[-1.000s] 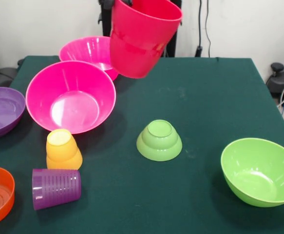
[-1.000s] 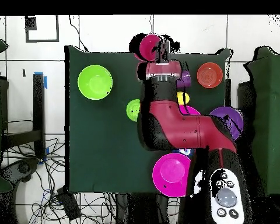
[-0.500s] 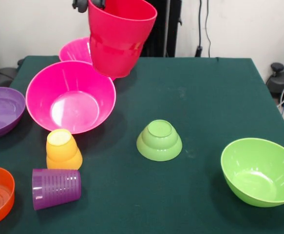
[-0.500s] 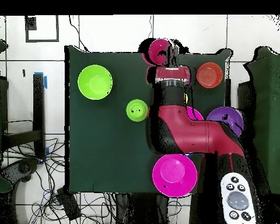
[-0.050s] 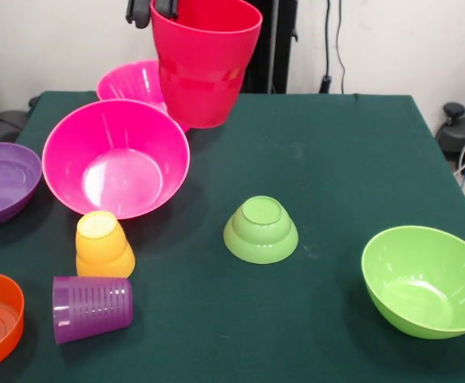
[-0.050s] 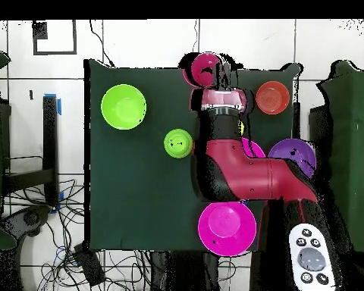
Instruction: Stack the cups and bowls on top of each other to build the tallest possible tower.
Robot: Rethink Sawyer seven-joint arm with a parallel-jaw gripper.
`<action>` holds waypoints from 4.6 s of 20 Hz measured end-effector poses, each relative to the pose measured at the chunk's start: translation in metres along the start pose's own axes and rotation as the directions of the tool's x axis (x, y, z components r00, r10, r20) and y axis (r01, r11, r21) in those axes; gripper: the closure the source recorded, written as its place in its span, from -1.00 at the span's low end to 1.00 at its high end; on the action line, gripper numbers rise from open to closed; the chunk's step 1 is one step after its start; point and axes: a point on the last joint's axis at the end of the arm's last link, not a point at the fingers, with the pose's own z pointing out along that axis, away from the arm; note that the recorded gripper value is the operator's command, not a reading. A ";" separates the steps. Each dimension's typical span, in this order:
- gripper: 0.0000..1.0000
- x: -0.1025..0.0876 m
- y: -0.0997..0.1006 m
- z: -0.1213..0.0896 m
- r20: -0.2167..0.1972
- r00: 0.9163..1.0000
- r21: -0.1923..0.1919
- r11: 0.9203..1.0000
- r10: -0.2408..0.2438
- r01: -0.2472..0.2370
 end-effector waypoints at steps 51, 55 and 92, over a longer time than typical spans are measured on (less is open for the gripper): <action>-1.00 0.041 -0.001 0.020 -0.329 0.943 0.059 0.998 0.050 -0.033; -1.00 0.090 -0.017 0.033 -0.667 0.732 0.222 0.975 0.137 0.019; -1.00 0.050 0.036 0.135 -0.888 0.335 0.362 0.928 0.314 0.089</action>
